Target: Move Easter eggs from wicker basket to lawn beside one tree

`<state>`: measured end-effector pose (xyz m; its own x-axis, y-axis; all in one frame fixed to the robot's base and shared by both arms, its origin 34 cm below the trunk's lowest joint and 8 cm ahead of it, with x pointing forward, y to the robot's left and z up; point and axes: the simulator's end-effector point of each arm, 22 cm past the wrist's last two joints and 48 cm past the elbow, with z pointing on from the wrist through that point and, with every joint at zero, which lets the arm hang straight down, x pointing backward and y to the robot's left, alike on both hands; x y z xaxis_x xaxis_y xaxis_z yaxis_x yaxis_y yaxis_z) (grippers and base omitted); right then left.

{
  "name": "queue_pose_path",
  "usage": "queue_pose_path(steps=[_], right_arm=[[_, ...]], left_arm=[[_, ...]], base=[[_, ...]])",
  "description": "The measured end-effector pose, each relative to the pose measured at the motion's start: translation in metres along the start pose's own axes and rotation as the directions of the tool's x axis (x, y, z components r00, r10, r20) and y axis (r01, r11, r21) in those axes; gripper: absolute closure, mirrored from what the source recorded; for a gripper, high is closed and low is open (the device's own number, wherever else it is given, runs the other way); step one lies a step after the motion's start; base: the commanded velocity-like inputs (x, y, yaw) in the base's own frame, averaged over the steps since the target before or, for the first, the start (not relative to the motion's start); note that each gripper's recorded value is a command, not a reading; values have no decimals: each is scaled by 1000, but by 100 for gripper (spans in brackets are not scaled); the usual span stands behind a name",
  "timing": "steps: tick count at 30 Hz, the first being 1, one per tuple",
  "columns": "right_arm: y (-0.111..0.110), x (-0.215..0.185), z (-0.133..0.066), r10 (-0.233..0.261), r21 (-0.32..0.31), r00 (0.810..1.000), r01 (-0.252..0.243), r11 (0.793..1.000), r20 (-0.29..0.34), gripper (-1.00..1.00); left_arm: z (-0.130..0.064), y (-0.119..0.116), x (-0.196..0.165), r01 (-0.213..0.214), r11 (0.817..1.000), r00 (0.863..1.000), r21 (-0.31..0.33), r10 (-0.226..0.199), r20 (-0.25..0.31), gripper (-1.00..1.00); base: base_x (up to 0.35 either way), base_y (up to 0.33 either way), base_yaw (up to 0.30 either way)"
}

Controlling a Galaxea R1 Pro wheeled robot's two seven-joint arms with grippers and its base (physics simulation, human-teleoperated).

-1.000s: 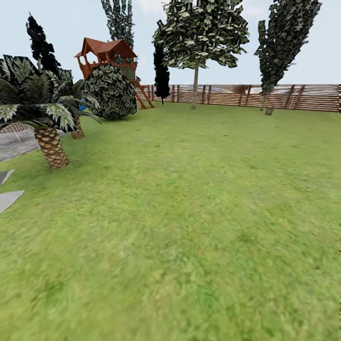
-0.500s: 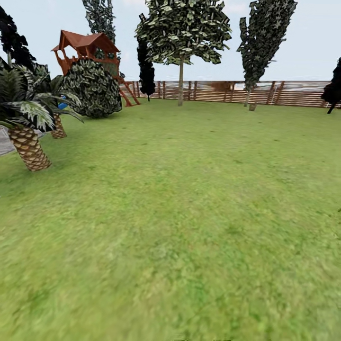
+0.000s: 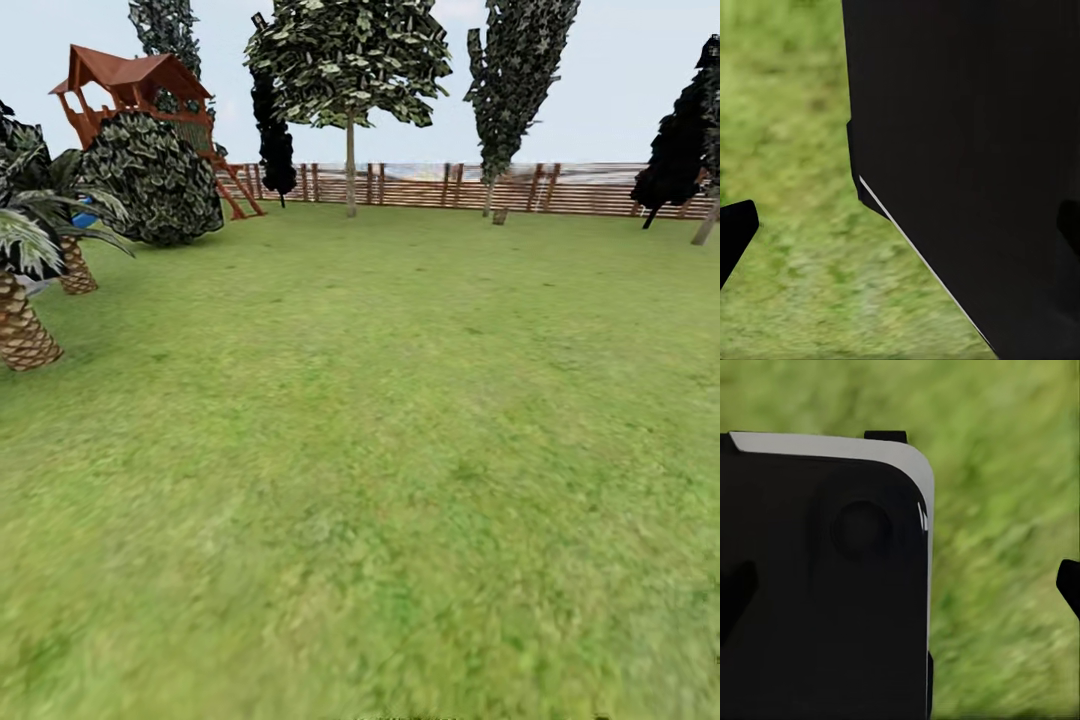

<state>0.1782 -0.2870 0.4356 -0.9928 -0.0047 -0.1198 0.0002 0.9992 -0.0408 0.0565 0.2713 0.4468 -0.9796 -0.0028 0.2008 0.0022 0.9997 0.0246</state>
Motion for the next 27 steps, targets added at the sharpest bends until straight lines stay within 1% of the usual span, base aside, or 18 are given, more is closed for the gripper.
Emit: queue_pose_path(steps=[6,21,27], right_arm=[[-1,3,0,1,2,1000,-1,1000,-7,-100],[-1,4,0,1,2,1000,-1,1000,-10,-100],[0,4,0,0,1,1000,0,1000,-10,-100]], left_arm=[[0,0,3,0,1000,1000,0,0,-7,-100],[0,0,4,0,1000,1000,0,0,-9,-100],[0,0,-6,0,1000,1000,0,0,11,-100]], base=[[0,0,-216],[0,0,-282],[0,0,-286]])
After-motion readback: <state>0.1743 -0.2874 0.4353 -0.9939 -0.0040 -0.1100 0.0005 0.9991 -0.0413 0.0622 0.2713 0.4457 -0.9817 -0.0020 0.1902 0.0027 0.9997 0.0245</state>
